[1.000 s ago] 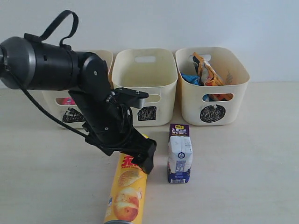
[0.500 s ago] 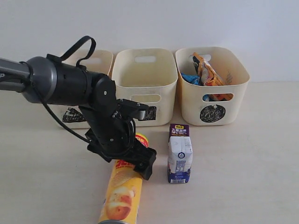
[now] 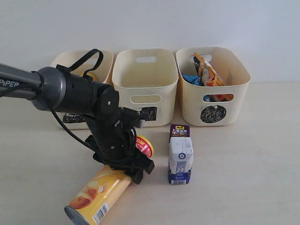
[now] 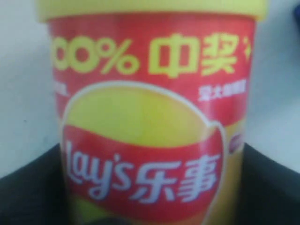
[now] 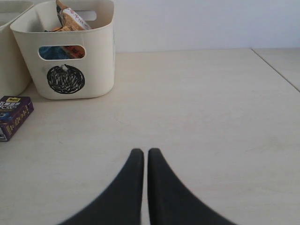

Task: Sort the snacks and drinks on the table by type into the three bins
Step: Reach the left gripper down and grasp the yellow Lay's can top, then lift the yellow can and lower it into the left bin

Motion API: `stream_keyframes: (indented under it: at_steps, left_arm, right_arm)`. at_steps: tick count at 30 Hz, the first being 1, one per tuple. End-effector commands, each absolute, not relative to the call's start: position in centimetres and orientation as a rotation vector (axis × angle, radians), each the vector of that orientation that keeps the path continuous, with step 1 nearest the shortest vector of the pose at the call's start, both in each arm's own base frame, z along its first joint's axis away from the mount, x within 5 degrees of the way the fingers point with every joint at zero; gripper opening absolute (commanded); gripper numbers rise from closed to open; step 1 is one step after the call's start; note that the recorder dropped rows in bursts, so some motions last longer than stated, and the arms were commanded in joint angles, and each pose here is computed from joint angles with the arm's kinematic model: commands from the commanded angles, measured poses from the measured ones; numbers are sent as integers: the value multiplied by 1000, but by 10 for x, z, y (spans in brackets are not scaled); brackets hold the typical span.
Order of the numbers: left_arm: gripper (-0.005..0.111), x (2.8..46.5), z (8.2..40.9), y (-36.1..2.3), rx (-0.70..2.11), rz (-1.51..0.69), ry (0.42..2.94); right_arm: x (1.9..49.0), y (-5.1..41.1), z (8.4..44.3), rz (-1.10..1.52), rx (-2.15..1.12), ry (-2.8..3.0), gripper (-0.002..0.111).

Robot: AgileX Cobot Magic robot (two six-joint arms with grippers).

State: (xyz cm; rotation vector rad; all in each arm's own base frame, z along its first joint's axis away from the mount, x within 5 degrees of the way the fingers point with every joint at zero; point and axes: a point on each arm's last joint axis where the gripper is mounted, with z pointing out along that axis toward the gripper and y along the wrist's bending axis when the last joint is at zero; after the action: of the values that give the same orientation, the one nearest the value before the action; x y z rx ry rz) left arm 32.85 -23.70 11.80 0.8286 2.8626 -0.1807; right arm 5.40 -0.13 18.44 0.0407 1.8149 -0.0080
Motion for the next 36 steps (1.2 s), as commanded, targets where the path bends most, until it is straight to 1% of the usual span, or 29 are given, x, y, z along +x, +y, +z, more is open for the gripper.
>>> stream_keyframes:
  at_steps: [1,4,6,20,26,33,36]
  left_arm:
    - [4,326,115,-237,821,-165,2894]
    - [4,325,120,-236,820,-169,2886]
    - [4,324,128,-236,819,-174,2878]
    - [4,317,232,-222,794,-248,2653]
    - [4,339,283,-203,696,-262,2537]
    - [4,377,331,-165,529,-200,2362]
    - [4,391,345,-149,453,-191,2284]
  right_arm:
    - [54,-2,184,-15,42,1810,0]
    - [54,-2,184,-15,42,1810,0]
    - [54,-2,184,-15,42,1810,0]
    - [54,-2,184,-15,42,1810,0]
    - [54,-2,184,-15,42,1810,0]
    - [54,-2,184,-15,42,1810,0]
    - [54,-2,184,-15,42,1810,0]
